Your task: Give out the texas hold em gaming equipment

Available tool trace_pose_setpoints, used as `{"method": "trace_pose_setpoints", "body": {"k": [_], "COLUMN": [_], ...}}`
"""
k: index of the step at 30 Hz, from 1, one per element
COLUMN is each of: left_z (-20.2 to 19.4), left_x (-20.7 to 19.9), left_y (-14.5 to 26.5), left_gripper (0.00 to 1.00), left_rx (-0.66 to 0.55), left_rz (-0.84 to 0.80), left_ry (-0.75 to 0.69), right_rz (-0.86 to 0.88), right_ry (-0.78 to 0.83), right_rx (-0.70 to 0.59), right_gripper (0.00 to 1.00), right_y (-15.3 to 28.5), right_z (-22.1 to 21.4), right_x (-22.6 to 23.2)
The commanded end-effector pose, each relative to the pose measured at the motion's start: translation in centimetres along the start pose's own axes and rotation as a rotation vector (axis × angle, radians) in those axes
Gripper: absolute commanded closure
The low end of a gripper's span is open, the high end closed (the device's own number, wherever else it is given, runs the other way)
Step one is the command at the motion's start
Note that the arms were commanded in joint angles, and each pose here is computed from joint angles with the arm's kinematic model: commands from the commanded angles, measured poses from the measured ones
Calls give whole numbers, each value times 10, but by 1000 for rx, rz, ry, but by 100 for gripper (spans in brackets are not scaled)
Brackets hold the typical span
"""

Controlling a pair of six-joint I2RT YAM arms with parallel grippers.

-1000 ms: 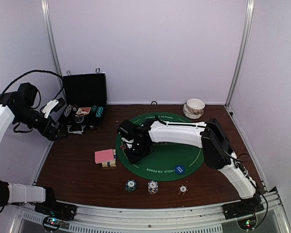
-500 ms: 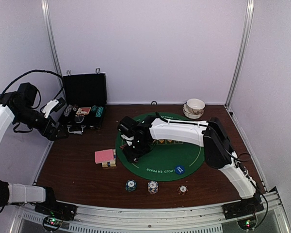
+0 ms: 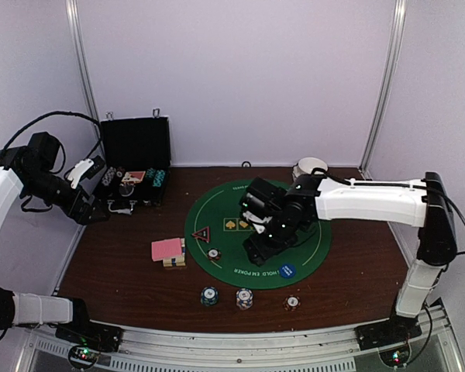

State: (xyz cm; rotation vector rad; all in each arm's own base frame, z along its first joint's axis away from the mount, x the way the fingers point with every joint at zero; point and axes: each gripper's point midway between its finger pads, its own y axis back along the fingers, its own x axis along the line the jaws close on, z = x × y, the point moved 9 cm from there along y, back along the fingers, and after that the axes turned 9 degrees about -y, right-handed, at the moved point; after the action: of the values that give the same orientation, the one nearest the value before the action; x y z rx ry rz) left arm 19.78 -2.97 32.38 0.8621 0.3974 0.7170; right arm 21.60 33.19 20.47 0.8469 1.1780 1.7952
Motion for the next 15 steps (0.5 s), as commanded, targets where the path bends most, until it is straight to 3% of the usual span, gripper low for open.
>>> {"method": "trace_pose_setpoints", "body": {"k": [1, 8, 15], "left_z": [5, 6, 6], "left_x": [0, -1, -1], "left_y": [8, 9, 10], "left_gripper": [2, 2, 3], "left_rx": [-29, -26, -26], "left_rz": [12, 10, 10], "left_ry": [-12, -12, -10], "right_rz": [-68, -59, -42], "right_ry": [-65, -106, -123], "right_rx": [68, 140, 184], "right_gripper": [23, 19, 16], "right_y": [1, 1, -21], "right_z": [-47, -102, -122], "right_x": [-28, -41, -40]}}
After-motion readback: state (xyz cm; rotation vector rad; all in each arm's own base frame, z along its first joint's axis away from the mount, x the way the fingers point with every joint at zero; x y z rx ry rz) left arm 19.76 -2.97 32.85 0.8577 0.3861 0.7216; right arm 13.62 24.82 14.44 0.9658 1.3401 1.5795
